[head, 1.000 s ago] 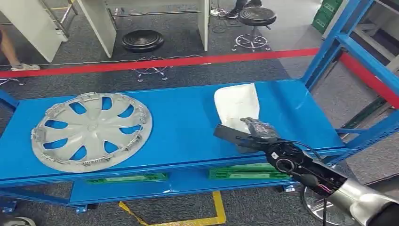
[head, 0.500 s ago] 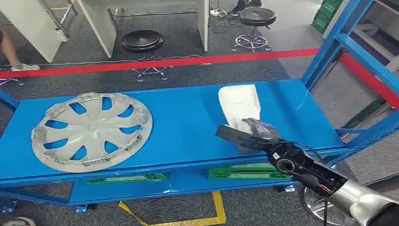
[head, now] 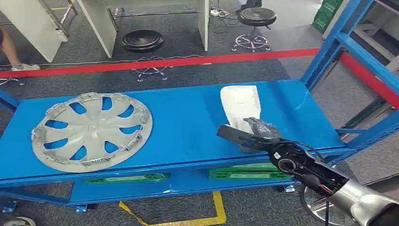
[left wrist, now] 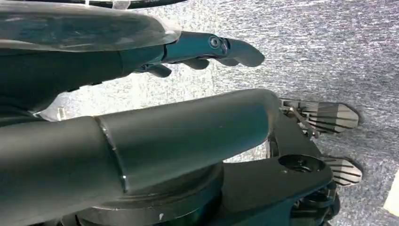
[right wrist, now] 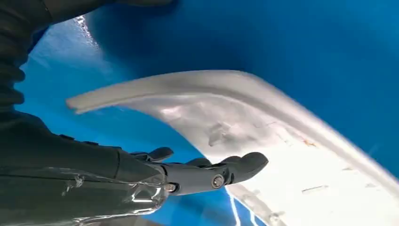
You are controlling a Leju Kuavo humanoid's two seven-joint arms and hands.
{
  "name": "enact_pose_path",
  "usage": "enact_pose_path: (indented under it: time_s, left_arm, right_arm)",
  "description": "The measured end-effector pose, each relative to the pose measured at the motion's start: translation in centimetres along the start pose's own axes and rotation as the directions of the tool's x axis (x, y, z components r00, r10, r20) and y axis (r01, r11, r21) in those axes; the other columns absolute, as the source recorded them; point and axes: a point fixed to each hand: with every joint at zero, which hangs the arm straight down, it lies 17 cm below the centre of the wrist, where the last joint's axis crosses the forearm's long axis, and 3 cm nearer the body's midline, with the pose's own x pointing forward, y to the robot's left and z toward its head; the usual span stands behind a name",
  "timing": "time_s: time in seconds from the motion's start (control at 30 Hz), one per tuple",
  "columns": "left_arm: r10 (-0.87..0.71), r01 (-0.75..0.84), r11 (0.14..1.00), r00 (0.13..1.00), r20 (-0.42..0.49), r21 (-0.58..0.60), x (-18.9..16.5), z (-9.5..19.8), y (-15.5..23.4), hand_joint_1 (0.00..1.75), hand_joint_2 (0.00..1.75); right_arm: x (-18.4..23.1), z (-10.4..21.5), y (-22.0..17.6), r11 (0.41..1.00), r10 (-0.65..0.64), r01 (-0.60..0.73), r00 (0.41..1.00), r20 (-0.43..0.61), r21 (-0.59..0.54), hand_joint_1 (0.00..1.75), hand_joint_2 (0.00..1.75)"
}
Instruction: Take the parts from the cabinet and place them on the table.
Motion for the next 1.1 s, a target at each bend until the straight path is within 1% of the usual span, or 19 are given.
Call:
enact_pose_path:
  time_s: [0.13,0.17,0.2,0.27,0.3,0.37,0.43,0.6,0.7,0.77,0.8,0.87,0.97,1.0,1.1]
  left_arm:
    - [-0.001,0.001,1.0,1.0,0.0,0.0,0.0,0.0,0.0,0.0,0.0]
    - [-0.001,0.001,1.0,1.0,0.0,0.0,0.0,0.0,0.0,0.0,0.0]
    - [-0.001,0.001,1.0,1.0,0.0,0.0,0.0,0.0,0.0,0.0,0.0]
    - [-0.002,0.002,1.0,1.0,0.0,-0.001,0.0,0.0,-0.01,0.0,0.0]
    - [-0.002,0.002,1.0,1.0,0.0,-0.002,0.0,0.01,-0.04,0.0,0.0]
    - [-0.003,0.003,1.0,1.0,-0.001,-0.002,-0.01,0.01,-0.05,0.0,0.0]
    - [-0.004,0.004,1.0,1.0,-0.001,-0.003,-0.03,0.01,-0.06,0.0,0.0]
    - [-0.01,0.01,1.0,1.0,-0.001,-0.003,-0.06,0.01,-0.11,0.0,0.0]
    - [-0.012,0.012,1.0,1.0,-0.001,-0.003,-0.08,0.01,-0.11,0.0,0.0]
    - [-0.011,0.011,1.0,1.0,-0.001,-0.003,-0.09,0.01,-0.12,0.0,0.0]
    - [-0.011,0.011,1.0,1.0,-0.001,-0.003,-0.09,0.01,-0.12,0.0,0.0]
    - [-0.01,0.01,1.0,1.0,-0.002,-0.004,-0.09,0.01,-0.12,0.0,0.0]
    - [-0.009,0.009,1.0,1.0,-0.001,-0.004,-0.09,0.02,-0.15,0.0,0.0]
    - [-0.009,0.009,1.0,1.0,-0.001,-0.004,-0.09,0.02,-0.15,0.0,0.0]
    - [-0.008,0.008,1.0,1.0,-0.001,-0.005,-0.09,0.02,-0.18,0.0,0.0]
  right_arm:
    - [-0.03,0.0,-0.01,1.0,0.001,-0.001,1.0,-0.001,-0.001,0.02,1.75]
    - [-0.04,0.0,0.0,1.0,0.001,-0.001,1.0,-0.001,0.0,0.23,1.75]
    - [-0.04,0.0,-0.01,1.0,0.001,-0.001,1.0,-0.001,-0.001,0.79,1.75]
    - [-0.11,0.03,0.07,1.0,0.001,-0.001,1.0,-0.002,0.001,1.48,1.75]
    - [-0.16,0.07,0.14,1.0,0.001,-0.001,1.0,-0.003,0.002,1.61,1.75]
    - [-0.31,0.17,0.37,1.0,0.003,-0.003,1.0,-0.006,0.005,1.66,1.75]
    - [-0.48,0.23,0.48,1.0,0.004,-0.004,1.0,-0.009,0.006,1.68,1.75]
    - [-0.52,0.19,0.28,1.0,0.004,-0.004,1.0,-0.01,0.0,1.66,1.75]
    - [-0.6,0.14,0.06,1.0,0.003,-0.003,1.0,-0.012,-0.005,1.61,1.75]
    - [-0.58,0.12,-0.12,1.0,0.004,-0.004,1.0,-0.011,-0.009,1.66,1.75]
    - [-0.6,0.1,-0.16,1.0,0.004,-0.004,1.0,-0.012,-0.011,1.64,1.75]
    - [-0.68,0.07,-0.29,1.0,0.003,-0.004,1.0,-0.014,-0.014,1.68,1.75]
    - [-0.69,0.05,-0.37,1.0,0.006,-0.007,1.0,-0.014,-0.015,1.68,1.75]
    - [-0.67,0.05,-0.4,1.0,0.007,-0.007,1.0,-0.014,-0.016,1.64,1.75]
    - [-0.62,0.04,-0.47,1.0,0.007,-0.007,1.0,-0.013,-0.017,1.66,1.75]
